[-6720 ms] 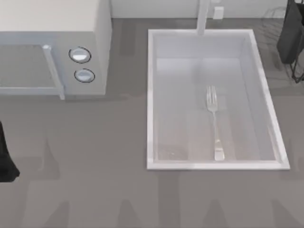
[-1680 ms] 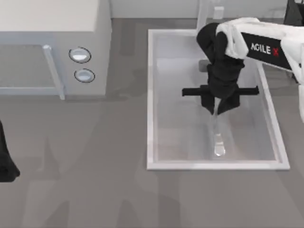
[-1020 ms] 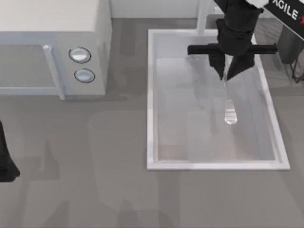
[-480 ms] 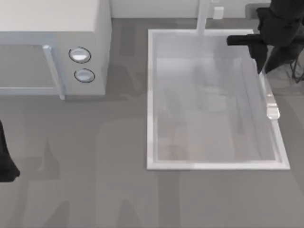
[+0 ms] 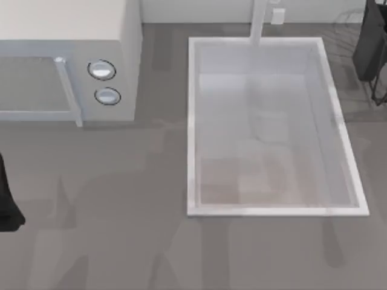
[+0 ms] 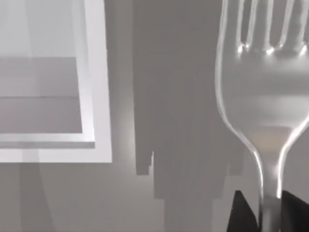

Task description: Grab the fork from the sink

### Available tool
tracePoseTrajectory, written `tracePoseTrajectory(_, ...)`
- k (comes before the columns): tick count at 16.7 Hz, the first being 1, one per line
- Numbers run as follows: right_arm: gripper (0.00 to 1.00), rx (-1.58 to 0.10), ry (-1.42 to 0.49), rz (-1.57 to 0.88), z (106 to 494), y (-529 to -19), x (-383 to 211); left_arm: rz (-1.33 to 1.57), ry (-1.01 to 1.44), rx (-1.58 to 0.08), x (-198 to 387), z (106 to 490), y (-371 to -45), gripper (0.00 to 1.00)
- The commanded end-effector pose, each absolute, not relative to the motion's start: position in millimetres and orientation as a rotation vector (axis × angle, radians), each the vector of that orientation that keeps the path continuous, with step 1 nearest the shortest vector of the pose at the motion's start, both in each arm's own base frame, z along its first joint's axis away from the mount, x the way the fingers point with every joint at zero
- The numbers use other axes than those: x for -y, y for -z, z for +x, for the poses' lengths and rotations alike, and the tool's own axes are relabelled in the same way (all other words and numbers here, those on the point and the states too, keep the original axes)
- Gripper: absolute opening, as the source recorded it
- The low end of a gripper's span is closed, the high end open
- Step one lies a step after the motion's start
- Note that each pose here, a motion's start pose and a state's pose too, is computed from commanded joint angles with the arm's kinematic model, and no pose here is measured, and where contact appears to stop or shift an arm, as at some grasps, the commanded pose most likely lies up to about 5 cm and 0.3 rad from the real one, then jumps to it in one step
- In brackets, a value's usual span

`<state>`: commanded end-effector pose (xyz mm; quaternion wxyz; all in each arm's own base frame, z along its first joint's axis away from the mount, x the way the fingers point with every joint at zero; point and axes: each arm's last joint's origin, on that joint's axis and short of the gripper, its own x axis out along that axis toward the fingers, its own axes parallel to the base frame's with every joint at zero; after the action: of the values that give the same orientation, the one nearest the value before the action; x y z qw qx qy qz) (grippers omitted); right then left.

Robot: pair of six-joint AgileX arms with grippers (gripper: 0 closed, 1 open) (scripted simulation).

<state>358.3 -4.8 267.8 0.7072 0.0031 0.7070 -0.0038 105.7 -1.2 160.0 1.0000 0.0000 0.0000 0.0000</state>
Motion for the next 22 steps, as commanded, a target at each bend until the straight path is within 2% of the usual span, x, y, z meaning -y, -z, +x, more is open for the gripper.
tracePoseTrajectory(8, 0.00, -1.575, 0.007, 0.005, 352.3, -264.5, 10.8, 0.000, 0.000, 0.000, 1.2, 105.7, -160.0, 1.00)
tracePoseTrajectory(17, 0.00, -1.566, 0.008, 0.007, 352.7, -168.5, 12.2, 0.000, 0.000, 0.000, 1.2, 105.7, -160.0, 1.00)
tracePoseTrajectory(22, 0.00, -1.571, 0.008, 0.008, 350.7, -160.0, 12.2, 0.000, 0.000, 0.000, 1.2, 105.7, -160.0, 1.00)
